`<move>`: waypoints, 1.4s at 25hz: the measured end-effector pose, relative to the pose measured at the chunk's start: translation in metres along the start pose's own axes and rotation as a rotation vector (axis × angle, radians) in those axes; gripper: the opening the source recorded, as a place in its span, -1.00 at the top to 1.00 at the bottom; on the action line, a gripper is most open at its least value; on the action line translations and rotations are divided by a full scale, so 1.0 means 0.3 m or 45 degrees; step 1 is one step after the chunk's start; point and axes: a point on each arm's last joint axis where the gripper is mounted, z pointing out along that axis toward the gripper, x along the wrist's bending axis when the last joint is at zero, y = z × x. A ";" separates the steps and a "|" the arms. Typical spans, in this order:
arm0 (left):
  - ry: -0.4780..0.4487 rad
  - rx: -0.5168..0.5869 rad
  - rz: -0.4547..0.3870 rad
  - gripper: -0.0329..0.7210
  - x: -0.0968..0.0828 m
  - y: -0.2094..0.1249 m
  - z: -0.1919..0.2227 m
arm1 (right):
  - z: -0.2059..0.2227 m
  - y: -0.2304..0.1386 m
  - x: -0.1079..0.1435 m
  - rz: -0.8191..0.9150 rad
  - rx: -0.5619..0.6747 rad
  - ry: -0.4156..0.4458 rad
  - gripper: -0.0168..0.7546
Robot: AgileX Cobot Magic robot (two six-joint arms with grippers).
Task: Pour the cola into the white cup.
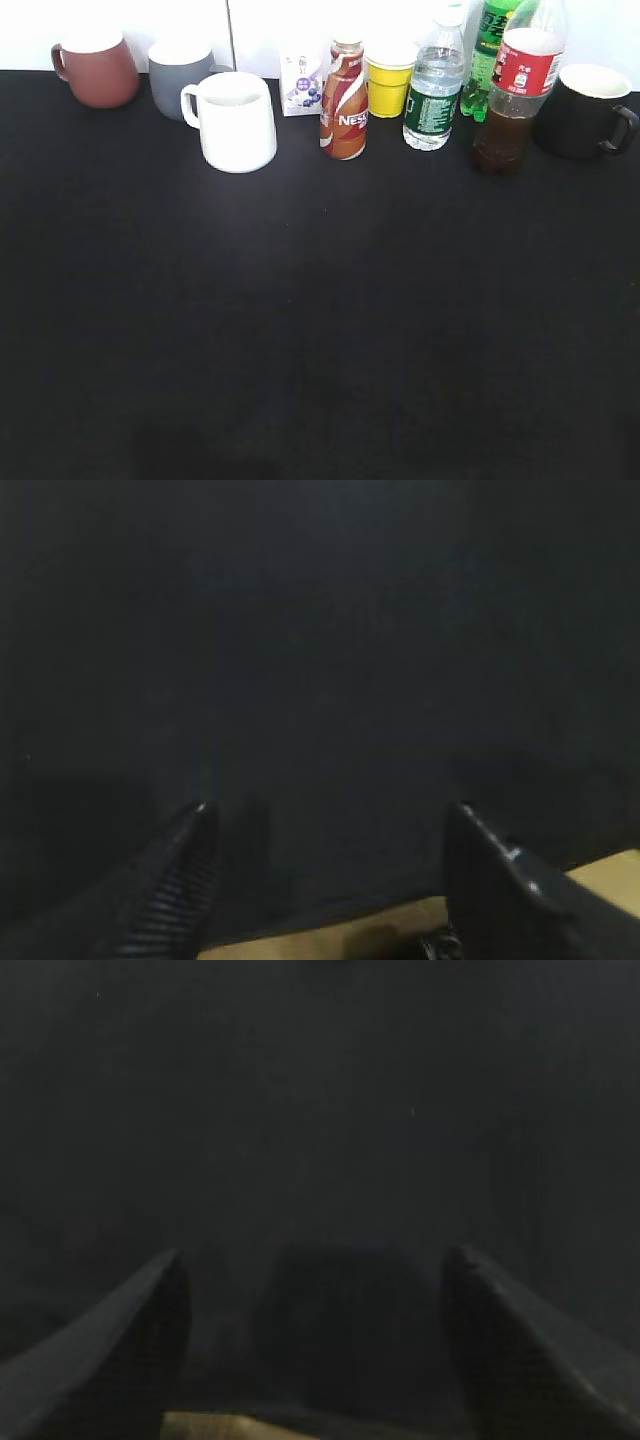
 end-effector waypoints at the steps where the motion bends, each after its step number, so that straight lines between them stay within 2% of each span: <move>1: 0.025 0.009 0.013 -0.47 0.007 -0.007 0.005 | 0.014 -0.036 -0.004 0.000 -0.007 0.001 -0.58; 3: 0.063 0.018 0.034 -0.47 0.016 -0.011 0.011 | 0.018 -0.045 -0.008 -0.006 -0.016 -0.009 -0.58; 11: 0.063 0.018 0.034 -0.46 0.016 -0.011 0.011 | 0.018 -0.042 -0.007 -0.007 -0.029 -0.007 -0.58; 17: 0.070 0.000 0.028 -0.32 0.017 -0.015 0.004 | 0.018 -0.041 -0.008 -0.006 -0.032 -0.011 -0.58; 19: 0.138 -0.046 -0.030 -0.32 0.024 -0.023 -0.011 | 0.018 -0.041 -0.009 0.033 -0.039 -0.074 -0.58; 23: 0.327 -0.242 -0.161 -0.24 0.022 -0.067 -0.075 | 0.014 -0.043 -0.013 0.171 -0.077 -0.301 -0.58; 26: 0.385 -0.358 -0.183 -0.22 0.009 -0.098 -0.109 | -0.017 -0.064 -0.005 0.170 -0.171 -0.313 -0.58; 35: 0.385 -0.360 -0.182 -0.16 0.009 -0.101 -0.108 | -0.018 -0.064 -0.002 0.175 -0.178 -0.304 -0.58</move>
